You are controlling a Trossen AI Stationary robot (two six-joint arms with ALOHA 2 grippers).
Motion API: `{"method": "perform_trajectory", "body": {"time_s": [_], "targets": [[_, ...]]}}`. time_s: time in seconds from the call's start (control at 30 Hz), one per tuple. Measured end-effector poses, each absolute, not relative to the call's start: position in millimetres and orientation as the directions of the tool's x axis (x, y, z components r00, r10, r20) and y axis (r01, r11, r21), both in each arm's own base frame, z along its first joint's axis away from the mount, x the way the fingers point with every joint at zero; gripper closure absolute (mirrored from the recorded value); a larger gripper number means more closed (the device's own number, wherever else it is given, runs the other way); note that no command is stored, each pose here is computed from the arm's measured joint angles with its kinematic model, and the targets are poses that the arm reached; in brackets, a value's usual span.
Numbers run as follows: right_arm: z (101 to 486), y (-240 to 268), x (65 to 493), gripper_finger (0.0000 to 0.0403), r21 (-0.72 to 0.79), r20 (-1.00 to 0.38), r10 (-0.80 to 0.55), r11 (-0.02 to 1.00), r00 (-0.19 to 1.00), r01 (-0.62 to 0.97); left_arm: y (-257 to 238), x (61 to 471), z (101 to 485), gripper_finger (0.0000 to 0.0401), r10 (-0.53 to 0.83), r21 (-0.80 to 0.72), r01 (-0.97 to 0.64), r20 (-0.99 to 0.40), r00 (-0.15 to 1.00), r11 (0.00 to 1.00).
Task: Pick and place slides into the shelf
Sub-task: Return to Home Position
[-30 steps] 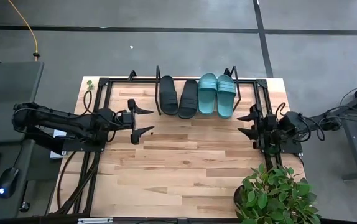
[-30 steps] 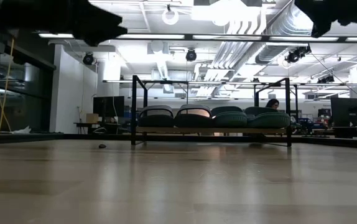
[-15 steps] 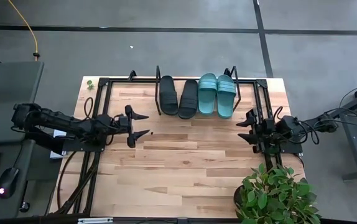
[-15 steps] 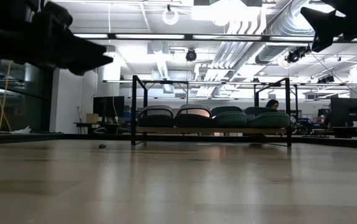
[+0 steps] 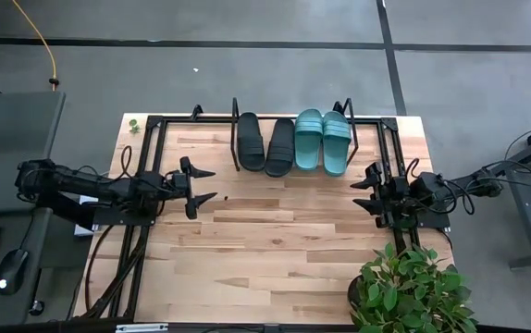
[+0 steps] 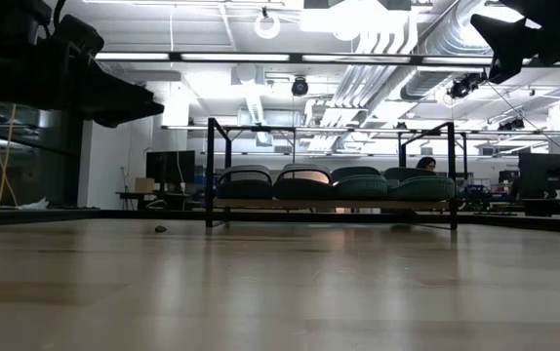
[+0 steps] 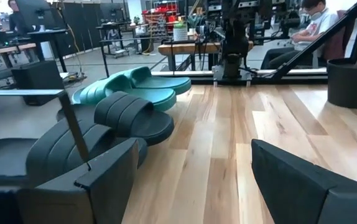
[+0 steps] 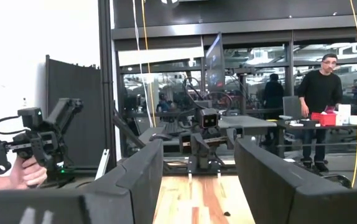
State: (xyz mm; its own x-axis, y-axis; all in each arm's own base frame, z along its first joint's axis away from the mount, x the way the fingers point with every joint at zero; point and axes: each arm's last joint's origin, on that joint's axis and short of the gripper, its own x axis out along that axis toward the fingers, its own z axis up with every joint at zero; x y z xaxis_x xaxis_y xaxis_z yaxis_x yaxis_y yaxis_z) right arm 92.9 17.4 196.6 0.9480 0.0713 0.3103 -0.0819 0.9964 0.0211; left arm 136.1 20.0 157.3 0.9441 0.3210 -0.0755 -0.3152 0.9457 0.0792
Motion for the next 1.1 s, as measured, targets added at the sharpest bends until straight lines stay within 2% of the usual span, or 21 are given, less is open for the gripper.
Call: {"method": "perform_trajectory", "body": {"time_s": [0.23, 0.57, 0.77, 0.93, 1.1], "targets": [[194.7, 17.5, 93.5, 0.0212, 0.015, 0.291, 0.072, 0.997, 0.954, -0.080, 18.8, 123.2, 159.2, 0.0107, 0.324, 0.095, -0.316, -0.088, 0.942, 0.944], [179.1, 17.0, 96.9, 0.0212, 0.017, 0.131, 0.037, 0.999, 0.991, -0.040, 17.9, 107.6, 153.6, 0.0107, 0.346, 0.116, -0.331, -0.149, 0.926, 0.936], [166.9, 18.3, 97.7, 0.0212, -0.025, 0.006, 0.075, 0.997, 0.997, -0.075, 16.0, 107.7, 153.8, 0.0107, 0.282, 0.116, -0.266, -0.152, 0.947, 0.957], [165.9, 18.9, 98.4, 0.0212, -0.028, -0.008, 0.090, 0.996, 0.996, -0.090, 12.6, 109.2, 149.9, 0.0107, 0.162, 0.138, -0.136, -0.195, 0.967, 0.981], [165.8, 18.9, 98.4, 0.0212, 0.055, -0.009, 0.091, 0.994, 0.996, -0.090, 12.1, 109.4, 149.2, 0.0107, 0.143, 0.137, -0.117, -0.203, 0.969, 0.984]]}}
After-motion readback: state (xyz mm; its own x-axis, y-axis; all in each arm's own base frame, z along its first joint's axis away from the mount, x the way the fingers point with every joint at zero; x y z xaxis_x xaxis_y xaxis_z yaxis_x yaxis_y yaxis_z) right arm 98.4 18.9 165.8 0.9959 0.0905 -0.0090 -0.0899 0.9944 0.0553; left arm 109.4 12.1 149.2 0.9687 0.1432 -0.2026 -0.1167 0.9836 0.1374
